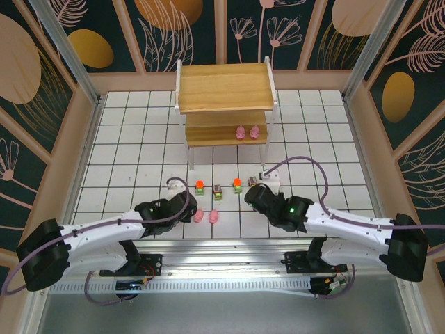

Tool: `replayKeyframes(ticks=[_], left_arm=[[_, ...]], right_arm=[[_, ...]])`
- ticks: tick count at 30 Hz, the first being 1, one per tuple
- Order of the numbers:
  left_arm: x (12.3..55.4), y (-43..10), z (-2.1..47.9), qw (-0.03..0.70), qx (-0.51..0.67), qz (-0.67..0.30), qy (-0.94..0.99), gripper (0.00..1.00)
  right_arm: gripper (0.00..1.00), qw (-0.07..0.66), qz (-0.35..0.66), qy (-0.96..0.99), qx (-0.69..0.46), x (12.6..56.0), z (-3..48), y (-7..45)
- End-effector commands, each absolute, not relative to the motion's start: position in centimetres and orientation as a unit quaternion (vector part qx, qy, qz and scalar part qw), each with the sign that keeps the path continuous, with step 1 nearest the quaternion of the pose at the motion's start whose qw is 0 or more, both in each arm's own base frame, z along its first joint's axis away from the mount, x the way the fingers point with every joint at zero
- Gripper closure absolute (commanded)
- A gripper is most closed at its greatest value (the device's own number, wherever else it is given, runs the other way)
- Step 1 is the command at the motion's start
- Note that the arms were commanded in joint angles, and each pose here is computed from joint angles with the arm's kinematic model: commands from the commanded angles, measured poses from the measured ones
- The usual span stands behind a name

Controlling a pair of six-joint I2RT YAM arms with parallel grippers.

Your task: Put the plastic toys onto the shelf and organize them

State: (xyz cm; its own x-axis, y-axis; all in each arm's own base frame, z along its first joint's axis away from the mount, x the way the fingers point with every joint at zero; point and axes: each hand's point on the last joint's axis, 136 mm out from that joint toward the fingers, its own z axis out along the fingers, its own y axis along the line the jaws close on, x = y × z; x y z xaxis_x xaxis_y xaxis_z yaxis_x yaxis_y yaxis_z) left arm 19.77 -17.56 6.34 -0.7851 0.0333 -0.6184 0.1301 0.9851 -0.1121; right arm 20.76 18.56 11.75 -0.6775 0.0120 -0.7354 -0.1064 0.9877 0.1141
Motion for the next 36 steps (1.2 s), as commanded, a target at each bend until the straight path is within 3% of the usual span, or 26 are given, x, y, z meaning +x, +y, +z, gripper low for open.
replayKeyframes(ticks=[1,23,36], left_arm=[[20.9,-18.3,8.6,0.347,0.056,-0.063,0.934,0.71],[31.1,-29.9,20.5,0.438,0.081,-0.111,0.889,0.72],[35.9,-31.7,22.1,0.452,0.054,-0.122,0.882,0.72]], right_arm=[[0.69,0.413,0.071,0.908,0.005,21.2,11.7,17.0],[0.71,0.431,0.062,0.899,0.054,21.2,9.7,12.8],[0.71,0.439,0.067,0.894,0.061,21.3,9.8,12.5]])
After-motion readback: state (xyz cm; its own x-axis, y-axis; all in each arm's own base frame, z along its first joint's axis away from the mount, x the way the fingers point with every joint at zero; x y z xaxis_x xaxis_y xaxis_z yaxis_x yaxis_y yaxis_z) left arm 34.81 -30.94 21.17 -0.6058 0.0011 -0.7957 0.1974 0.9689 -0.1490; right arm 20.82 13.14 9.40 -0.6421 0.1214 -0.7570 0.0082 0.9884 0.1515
